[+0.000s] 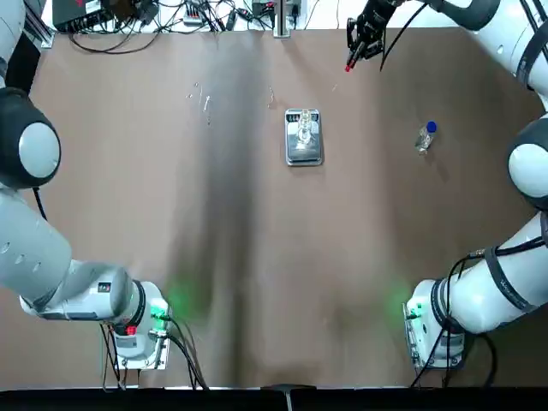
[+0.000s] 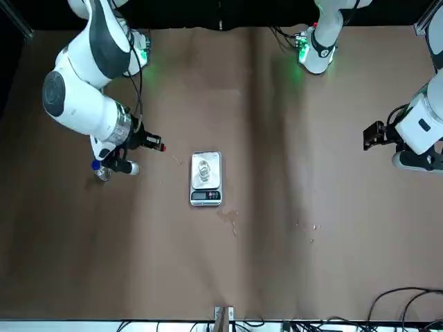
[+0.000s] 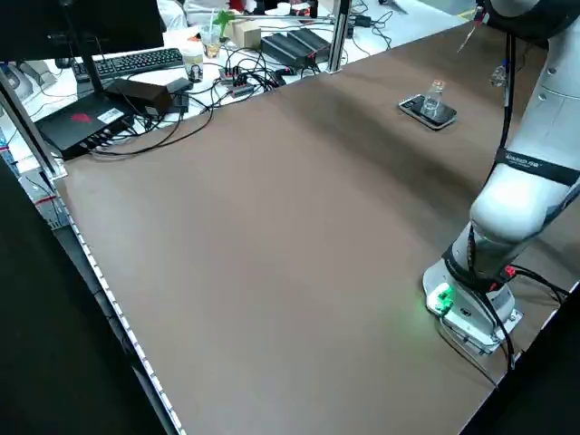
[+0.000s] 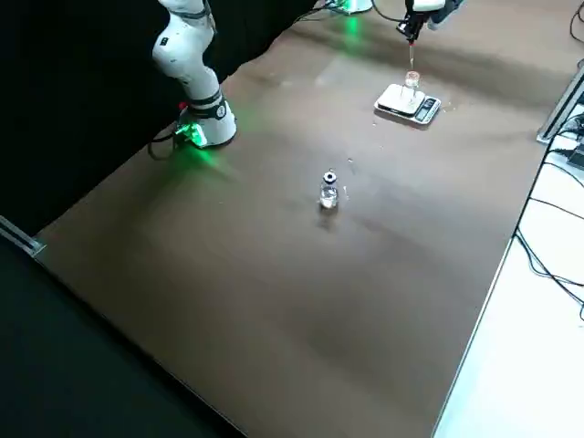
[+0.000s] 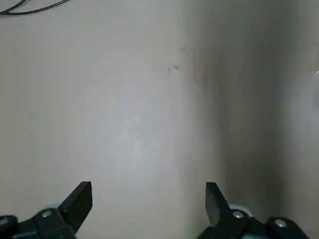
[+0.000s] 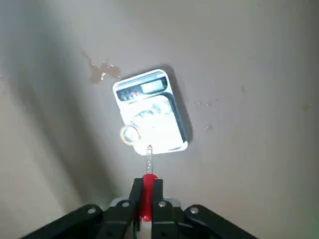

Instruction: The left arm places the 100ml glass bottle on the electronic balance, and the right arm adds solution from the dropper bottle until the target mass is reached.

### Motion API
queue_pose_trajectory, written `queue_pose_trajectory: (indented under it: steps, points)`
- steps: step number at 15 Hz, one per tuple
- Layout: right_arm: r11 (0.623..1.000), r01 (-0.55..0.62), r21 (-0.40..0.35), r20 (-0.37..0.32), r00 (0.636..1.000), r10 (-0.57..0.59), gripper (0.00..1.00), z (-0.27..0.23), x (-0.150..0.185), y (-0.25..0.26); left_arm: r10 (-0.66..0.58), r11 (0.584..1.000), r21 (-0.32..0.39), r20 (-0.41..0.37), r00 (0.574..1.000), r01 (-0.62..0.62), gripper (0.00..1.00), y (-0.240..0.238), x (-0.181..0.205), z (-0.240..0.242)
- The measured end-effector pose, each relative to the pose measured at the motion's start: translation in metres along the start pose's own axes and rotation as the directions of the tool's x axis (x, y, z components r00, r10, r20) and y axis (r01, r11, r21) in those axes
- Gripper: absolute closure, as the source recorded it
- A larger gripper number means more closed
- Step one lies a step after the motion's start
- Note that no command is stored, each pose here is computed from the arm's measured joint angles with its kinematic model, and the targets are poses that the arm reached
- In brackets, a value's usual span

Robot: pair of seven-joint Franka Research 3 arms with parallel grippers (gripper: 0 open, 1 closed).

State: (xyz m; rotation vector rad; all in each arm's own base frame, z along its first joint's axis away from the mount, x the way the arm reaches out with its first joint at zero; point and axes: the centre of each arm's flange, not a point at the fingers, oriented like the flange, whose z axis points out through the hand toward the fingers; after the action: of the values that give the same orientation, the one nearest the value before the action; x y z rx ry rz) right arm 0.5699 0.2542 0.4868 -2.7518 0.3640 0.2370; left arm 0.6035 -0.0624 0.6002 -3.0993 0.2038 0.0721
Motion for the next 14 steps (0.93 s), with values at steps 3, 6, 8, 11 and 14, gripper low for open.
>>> queue_pose_trajectory:
  steps: [3,6,8,11,14]
  points:
    - [1.0,-0.009,0.014,-0.025,1.0,0.009,0.89,0.011,-0.006,-0.017,-0.003,1.0,0.0,0.0,1.0,0.003,0.0,-0.001,0.0,0.0]
    - [1.0,-0.002,0.011,-0.026,1.0,0.003,0.89,0.033,-0.015,-0.036,-0.004,1.0,0.0,0.0,1.0,0.004,0.0,-0.002,0.0,0.0]
    - [1.0,0.006,0.001,-0.015,1.0,-0.006,0.89,0.049,-0.019,-0.045,-0.005,1.0,0.0,0.0,1.0,0.005,0.0,-0.003,0.0,0.0]
    - [1.0,0.015,-0.005,-0.013,1.0,-0.015,0.89,0.069,-0.02,-0.051,-0.007,1.0,0.001,0.001,1.0,0.007,0.0,-0.004,0.0,0.0]
    - [1.0,0.015,-0.013,-0.008,1.0,-0.015,0.89,0.085,-0.017,-0.053,-0.007,1.0,0.001,0.001,1.0,0.007,0.0,-0.004,0.0,0.0]
